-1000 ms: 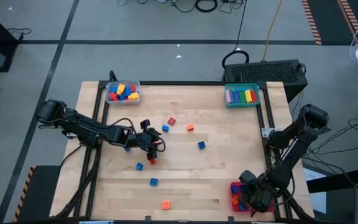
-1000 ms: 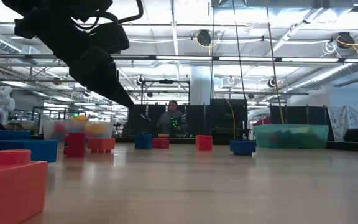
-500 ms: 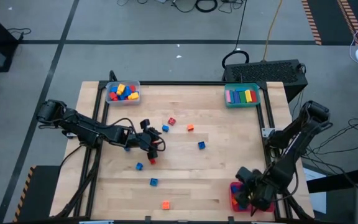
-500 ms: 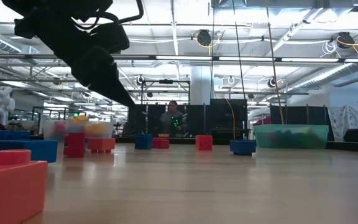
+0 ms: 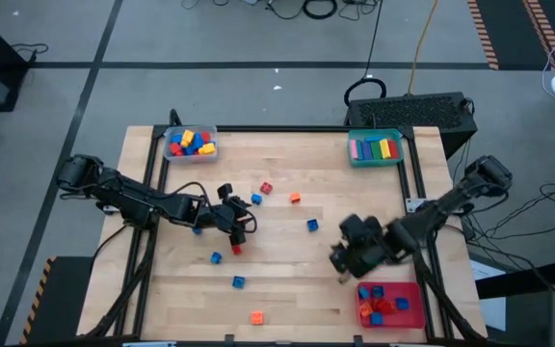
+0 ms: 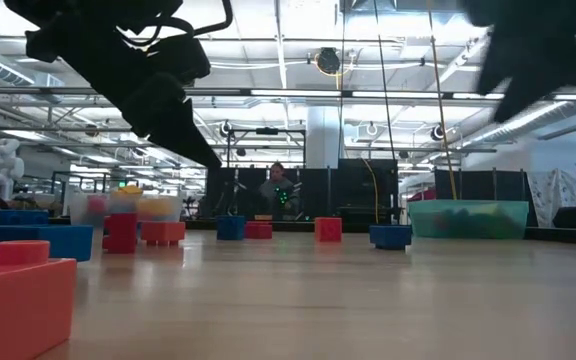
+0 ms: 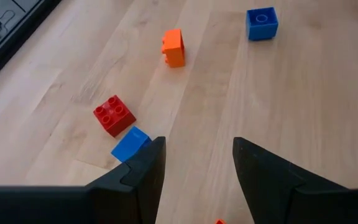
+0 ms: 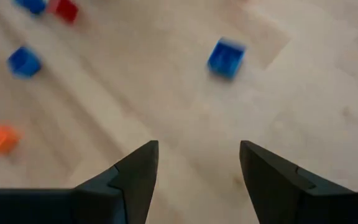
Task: Sort blocks by size
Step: Put the small blue game piece into the red bin
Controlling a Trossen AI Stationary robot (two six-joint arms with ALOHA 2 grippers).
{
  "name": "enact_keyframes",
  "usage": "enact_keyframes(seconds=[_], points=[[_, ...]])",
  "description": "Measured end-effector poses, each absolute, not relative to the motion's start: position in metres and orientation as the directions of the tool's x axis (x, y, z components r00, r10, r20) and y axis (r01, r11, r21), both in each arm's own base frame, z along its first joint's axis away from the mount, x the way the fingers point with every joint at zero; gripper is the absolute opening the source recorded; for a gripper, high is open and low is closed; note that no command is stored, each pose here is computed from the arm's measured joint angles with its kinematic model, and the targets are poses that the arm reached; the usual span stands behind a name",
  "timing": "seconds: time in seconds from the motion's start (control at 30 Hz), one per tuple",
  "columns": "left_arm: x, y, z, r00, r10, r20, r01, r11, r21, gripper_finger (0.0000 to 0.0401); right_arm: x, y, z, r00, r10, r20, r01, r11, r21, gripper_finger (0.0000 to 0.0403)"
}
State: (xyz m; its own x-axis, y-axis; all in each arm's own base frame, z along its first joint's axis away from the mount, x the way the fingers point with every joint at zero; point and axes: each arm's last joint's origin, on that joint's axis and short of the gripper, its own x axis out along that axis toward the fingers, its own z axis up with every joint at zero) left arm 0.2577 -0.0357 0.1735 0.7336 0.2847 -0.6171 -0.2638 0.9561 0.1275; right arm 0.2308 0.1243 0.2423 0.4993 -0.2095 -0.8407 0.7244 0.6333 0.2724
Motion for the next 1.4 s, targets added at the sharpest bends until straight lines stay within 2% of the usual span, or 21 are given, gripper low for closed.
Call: enact_keyframes(seconds=[0.2,0.47,0.57,0.8,0.97,1.13,1.23,1.4], points=[[0.261,-0.036,0.164,0.714,0.288,-0.639,-0.260,0.955,0.140,0.0189,0.267,0.087,0.231,0.491,-0.227,-0.841,0.758,0.587,0.285,0.0210],[0.269,-0.038,0.143,0.679,0.290,-0.675,-0.242,0.956,0.167,0.0189,0.306,0.054,0.195,0.450,-0.217,-0.866,0.777,0.573,0.260,0.0210],[0.276,-0.041,0.144,0.729,0.267,-0.630,-0.219,0.963,0.154,0.0189,0.311,0.048,0.181,0.399,-0.219,-0.891,0.805,0.550,0.225,0.0210],[0.292,-0.053,0.152,0.868,0.111,-0.484,-0.065,0.992,0.111,0.0189,0.320,0.047,0.149,0.316,-0.200,-0.928,0.829,0.534,0.167,0.0210],[0.299,-0.056,0.148,0.906,0.084,-0.415,-0.042,0.993,0.108,0.0189,0.321,0.048,0.135,0.274,-0.212,-0.938,0.842,0.525,0.128,0.0210],[0.288,-0.048,0.137,0.952,0.078,-0.295,-0.054,0.995,0.089,0.0189,0.322,0.045,0.133,0.269,-0.255,-0.929,0.849,0.518,0.103,0.0207],[0.278,-0.038,0.134,0.965,0.102,-0.240,-0.087,0.994,0.074,0.0189,0.321,0.043,0.134,0.270,-0.303,-0.914,0.842,0.534,0.072,0.0188],[0.267,-0.025,0.126,0.958,0.124,-0.257,-0.110,0.991,0.071,0.0189,0.321,0.044,0.135,0.278,-0.304,-0.911,0.810,0.584,0.052,0.0117]])
